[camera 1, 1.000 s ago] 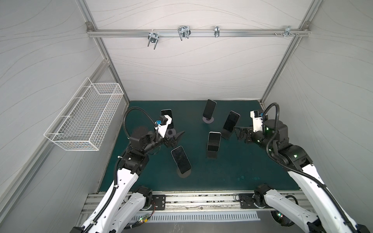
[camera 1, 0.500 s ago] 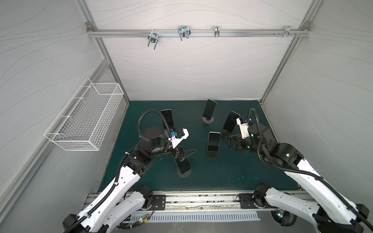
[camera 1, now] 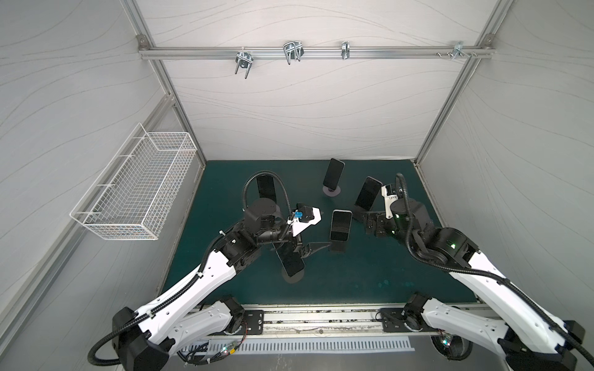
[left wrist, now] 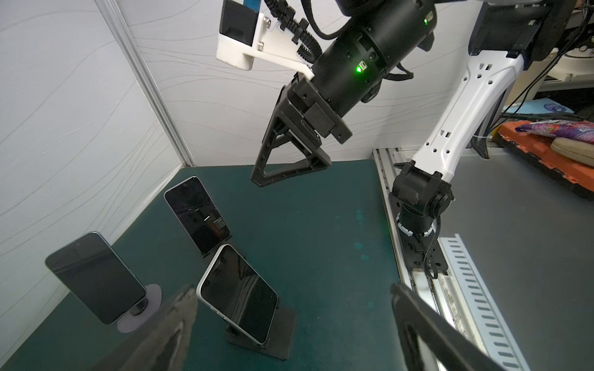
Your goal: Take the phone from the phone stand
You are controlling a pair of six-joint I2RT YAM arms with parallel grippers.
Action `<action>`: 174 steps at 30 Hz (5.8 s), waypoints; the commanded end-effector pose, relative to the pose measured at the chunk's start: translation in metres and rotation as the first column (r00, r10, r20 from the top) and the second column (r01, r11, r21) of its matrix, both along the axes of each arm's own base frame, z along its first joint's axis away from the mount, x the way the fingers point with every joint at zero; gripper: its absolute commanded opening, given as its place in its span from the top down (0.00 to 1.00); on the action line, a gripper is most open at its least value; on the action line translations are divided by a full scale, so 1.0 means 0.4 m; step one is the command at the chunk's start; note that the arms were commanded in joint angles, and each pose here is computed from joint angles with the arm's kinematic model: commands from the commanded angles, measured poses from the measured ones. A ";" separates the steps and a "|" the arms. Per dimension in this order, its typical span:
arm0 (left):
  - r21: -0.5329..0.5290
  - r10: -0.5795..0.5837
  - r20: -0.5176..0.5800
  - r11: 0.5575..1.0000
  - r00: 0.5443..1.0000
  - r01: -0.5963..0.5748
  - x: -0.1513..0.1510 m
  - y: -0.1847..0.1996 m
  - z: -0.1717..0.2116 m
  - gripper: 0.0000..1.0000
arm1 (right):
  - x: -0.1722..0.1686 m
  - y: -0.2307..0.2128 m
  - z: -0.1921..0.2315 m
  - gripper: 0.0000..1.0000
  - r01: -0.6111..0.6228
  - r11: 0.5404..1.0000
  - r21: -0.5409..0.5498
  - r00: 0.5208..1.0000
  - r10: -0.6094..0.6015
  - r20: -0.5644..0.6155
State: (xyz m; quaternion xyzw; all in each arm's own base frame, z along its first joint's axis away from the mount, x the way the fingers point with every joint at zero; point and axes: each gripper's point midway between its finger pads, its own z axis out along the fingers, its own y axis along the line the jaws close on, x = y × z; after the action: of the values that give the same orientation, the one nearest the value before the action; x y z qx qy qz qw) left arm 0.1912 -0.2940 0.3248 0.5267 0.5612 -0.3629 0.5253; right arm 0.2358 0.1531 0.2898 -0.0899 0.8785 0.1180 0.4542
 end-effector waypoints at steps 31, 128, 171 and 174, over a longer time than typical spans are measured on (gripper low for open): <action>-0.043 0.669 -0.157 0.730 0.726 -0.682 0.104 0.191 0.190 0.10 | -0.050 -0.010 0.084 0.02 -0.031 0.994 0.105 0.999 0.032 -0.004; 0.408 0.950 -0.312 0.160 0.027 -0.899 0.329 0.537 -0.043 0.06 | -0.178 0.283 0.125 0.27 -0.464 0.833 0.302 0.822 0.532 -0.204; 0.580 0.943 -0.312 0.091 -0.117 -0.809 0.631 0.544 -0.267 0.01 | -0.060 0.355 0.168 0.26 -0.470 0.823 0.319 0.840 0.528 -0.125; 0.578 0.937 -0.324 0.084 -0.133 -0.812 0.640 0.544 -0.273 0.01 | -0.056 0.362 0.158 0.26 -0.476 0.819 0.321 0.834 0.536 -0.132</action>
State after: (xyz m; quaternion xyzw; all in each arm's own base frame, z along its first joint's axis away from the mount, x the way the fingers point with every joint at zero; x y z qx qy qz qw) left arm 0.4299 -0.0765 0.1997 -0.0867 0.9446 -0.0020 0.3164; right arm 0.2102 0.2921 0.3573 -0.2351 0.8444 0.3602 0.3193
